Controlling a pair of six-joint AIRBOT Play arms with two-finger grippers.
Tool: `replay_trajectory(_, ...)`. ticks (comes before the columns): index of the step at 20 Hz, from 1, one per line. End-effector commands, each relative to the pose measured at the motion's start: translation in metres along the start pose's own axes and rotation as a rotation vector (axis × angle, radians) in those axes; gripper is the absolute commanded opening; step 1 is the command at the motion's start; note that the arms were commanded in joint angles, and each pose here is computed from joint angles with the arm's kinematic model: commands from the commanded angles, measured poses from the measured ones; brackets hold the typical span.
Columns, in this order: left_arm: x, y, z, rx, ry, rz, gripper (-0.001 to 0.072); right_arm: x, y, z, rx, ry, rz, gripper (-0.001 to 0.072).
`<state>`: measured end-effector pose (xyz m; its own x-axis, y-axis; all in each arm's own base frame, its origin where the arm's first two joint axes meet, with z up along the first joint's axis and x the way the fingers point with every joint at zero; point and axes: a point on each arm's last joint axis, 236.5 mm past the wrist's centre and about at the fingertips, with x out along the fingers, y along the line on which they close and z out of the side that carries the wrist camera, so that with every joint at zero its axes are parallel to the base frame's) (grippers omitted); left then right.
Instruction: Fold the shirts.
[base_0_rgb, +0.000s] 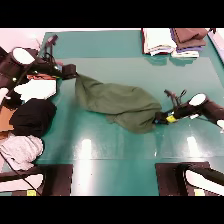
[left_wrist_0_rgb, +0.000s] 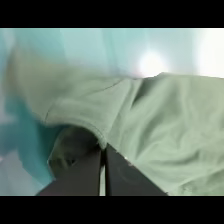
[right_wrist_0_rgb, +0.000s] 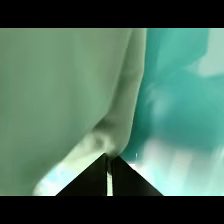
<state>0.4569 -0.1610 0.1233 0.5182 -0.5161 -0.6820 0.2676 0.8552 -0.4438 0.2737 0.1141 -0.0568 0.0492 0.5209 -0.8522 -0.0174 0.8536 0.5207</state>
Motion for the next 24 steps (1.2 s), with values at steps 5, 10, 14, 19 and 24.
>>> replay_trajectory(5,-0.243,-0.115,0.096,0.318,-0.562,0.034,0.002,-0.23,0.052,0.058,-0.242,-0.535,-0.178,0.0016)
replay_trajectory(10,-0.43,-0.206,0.064,0.485,-0.945,-0.019,0.002,-0.366,0.119,0.023,-0.388,-0.919,-0.304,0.0016)
replay_trajectory(14,-0.5,-0.236,0.034,0.549,-1.093,-0.038,0.0019,-0.425,0.145,-0.007,-0.402,-1.078,-0.389,0.0016)
replay_trajectory(19,-0.421,-0.168,0.075,0.486,-0.893,0.164,0.002,-0.417,0.132,0.006,-0.324,-0.974,-0.354,0.0015)
replay_trajectory(24,-0.185,-0.035,0.089,0.277,-0.334,0.267,0.0021,-0.282,0.071,0.059,-0.144,-0.547,-0.202,0.0015)
